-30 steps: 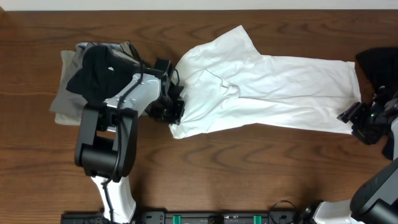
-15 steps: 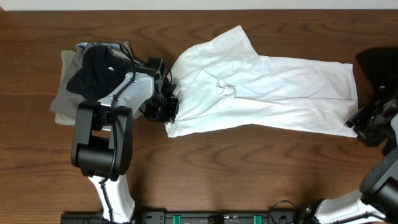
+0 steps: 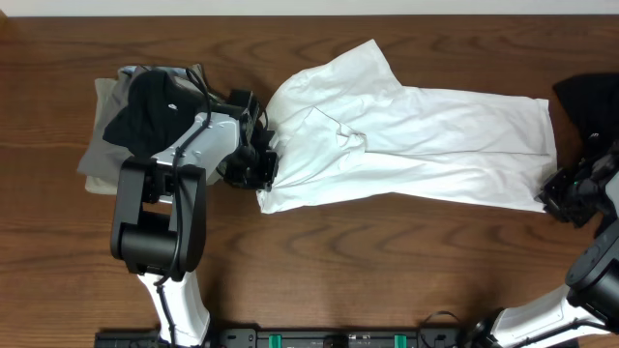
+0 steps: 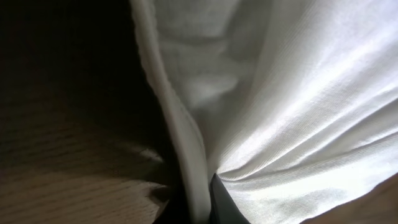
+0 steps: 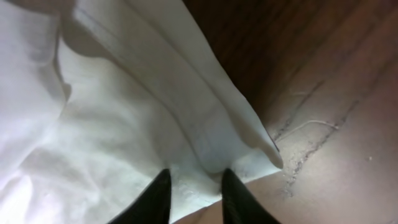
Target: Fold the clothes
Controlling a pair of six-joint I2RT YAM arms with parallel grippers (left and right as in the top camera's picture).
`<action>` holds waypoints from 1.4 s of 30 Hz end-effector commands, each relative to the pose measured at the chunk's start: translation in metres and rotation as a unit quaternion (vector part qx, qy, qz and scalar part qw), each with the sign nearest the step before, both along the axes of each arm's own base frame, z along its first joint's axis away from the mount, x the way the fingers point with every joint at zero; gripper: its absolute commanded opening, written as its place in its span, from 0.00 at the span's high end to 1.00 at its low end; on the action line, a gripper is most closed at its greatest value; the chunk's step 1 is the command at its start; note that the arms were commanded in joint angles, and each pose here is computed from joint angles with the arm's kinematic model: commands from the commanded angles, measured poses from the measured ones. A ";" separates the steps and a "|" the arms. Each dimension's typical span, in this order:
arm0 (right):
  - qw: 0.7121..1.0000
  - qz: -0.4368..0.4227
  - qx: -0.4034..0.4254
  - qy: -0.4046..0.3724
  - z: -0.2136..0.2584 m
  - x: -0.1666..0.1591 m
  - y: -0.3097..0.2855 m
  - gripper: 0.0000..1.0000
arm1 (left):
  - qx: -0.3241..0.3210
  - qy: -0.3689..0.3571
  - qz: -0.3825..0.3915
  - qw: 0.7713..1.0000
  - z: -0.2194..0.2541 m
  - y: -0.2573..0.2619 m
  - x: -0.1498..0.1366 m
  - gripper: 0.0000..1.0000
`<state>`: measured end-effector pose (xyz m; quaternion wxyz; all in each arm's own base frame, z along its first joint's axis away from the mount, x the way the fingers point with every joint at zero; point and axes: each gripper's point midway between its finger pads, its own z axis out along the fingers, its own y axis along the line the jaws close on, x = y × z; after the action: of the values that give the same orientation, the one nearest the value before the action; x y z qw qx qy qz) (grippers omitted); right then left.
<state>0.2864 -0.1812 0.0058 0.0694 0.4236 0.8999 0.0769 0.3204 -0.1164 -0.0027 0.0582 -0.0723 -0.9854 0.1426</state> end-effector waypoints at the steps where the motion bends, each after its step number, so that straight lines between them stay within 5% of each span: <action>1: 1.000 -0.005 0.002 -0.001 -0.001 0.000 -0.002 0.84 | 0.038 0.012 0.002 0.999 -0.017 0.015 -0.003 0.94; 6: 1.000 -0.005 -0.018 0.010 -0.002 -0.003 -0.010 0.90 | 0.038 0.012 0.002 0.999 -0.017 0.015 -0.003 0.94; 7: 1.000 0.000 -0.025 0.009 -0.002 -0.003 -0.012 0.85 | 0.038 0.012 0.002 0.999 -0.017 0.015 -0.003 0.94; 9: 0.999 0.015 -0.033 0.000 -0.002 0.001 -0.014 0.61 | 0.038 0.012 0.002 0.999 -0.017 0.015 -0.003 0.94; 10: 0.999 0.022 -0.034 -0.005 -0.001 0.003 -0.015 0.61 | 0.038 0.012 0.002 0.999 -0.017 0.015 -0.003 0.94; 22: 0.999 0.046 -0.001 -0.029 -0.009 0.005 0.002 0.67 | 0.038 0.011 0.002 0.999 -0.017 0.015 -0.003 0.94; 35: 0.998 0.044 0.009 -0.041 0.001 0.006 0.001 0.99 | 0.038 0.011 0.002 0.999 -0.017 0.015 -0.003 0.94; 42: 0.998 -0.003 -0.050 -0.039 0.035 -0.008 -0.045 0.99 | 0.038 0.011 0.002 0.999 -0.017 0.015 -0.003 0.94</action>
<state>0.2826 -0.1941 0.0147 0.0927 0.4043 0.9051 0.0933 0.3205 -0.1164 -0.0027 0.0580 -0.0721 -0.9855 0.1424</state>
